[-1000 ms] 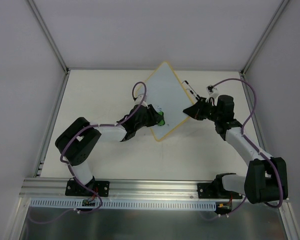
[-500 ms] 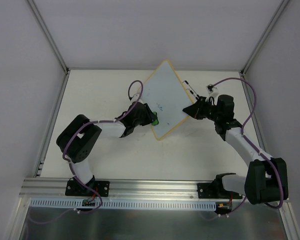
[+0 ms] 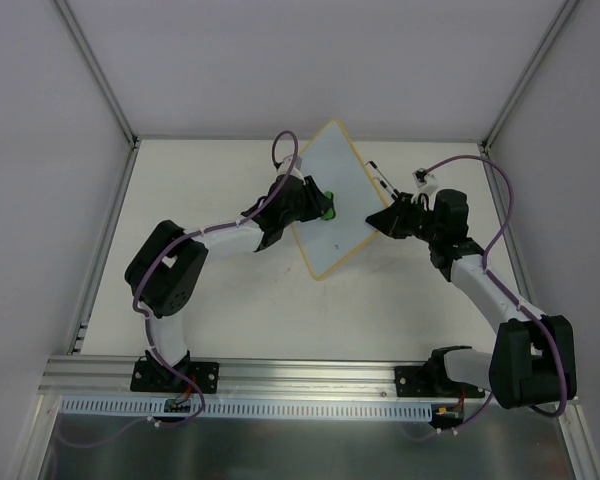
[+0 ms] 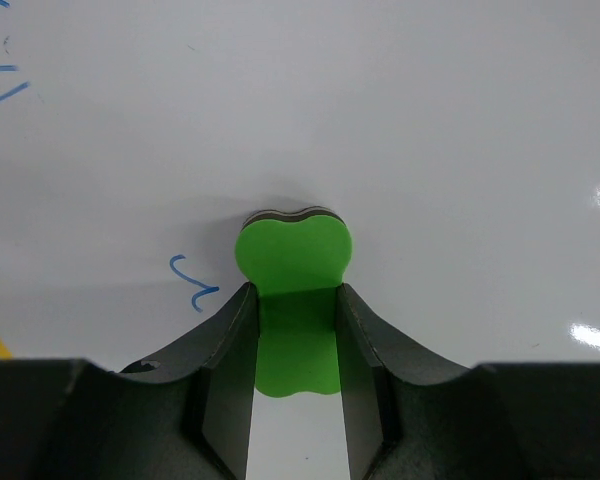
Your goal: Erase the whiteboard
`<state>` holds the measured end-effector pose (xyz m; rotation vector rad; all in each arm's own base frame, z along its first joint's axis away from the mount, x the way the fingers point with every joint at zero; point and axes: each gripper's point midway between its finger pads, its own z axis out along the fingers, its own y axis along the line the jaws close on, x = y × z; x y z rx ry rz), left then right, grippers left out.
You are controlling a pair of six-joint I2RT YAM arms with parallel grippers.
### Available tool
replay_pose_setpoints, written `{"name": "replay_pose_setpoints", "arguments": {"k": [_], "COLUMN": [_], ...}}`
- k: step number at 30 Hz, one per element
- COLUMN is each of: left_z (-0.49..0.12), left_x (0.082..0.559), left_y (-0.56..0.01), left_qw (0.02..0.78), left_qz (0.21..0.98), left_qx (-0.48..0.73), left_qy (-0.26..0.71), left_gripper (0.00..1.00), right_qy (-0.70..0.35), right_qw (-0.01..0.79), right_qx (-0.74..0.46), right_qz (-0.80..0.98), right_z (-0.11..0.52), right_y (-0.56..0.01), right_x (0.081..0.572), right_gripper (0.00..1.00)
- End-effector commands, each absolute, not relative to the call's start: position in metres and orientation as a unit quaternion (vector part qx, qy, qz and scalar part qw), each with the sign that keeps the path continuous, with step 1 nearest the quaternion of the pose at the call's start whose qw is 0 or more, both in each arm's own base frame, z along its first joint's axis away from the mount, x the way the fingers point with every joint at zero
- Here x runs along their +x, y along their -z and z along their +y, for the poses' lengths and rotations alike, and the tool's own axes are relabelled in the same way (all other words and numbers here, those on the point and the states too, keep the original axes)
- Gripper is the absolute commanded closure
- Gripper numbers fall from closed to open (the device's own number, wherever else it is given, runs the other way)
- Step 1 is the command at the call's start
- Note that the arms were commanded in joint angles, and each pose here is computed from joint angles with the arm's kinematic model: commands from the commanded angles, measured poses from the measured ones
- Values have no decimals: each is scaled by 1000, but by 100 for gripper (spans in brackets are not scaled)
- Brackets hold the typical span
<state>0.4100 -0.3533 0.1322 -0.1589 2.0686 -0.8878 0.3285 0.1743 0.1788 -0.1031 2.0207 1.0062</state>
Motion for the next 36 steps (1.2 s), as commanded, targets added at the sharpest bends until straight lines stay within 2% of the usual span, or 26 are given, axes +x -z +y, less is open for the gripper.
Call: {"name": "replay_pose_setpoints", "arguments": {"k": [1, 10, 17, 22, 30, 36], "left_z": [-368, -286, -274, -301, -392, -421], "left_x": [405, 414, 408, 395, 312, 273], "left_y": [-118, -61, -48, -66, -99, -97], "left_qw": [406, 371, 360, 352, 339, 321], "left_qz": [834, 865, 874, 870, 856, 855], "left_qx": [-50, -140, -142, -100, 44, 78], "left_qy": [369, 308, 294, 330, 388, 400], "left_gripper": [100, 100, 100, 100, 100, 100], "right_qy": [-435, -432, -431, -428, -431, -430], "right_qw": [407, 404, 405, 408, 408, 414], "right_qx": [-178, -176, -176, -170, -166, -163], "right_qz": [783, 787, 787, 788, 787, 785], "right_z": [203, 202, 203, 203, 204, 203], "right_y": [-174, -169, -170, -172, -176, -182], "right_x": [296, 294, 297, 303, 306, 308], "right_gripper": [100, 100, 100, 100, 100, 100]}}
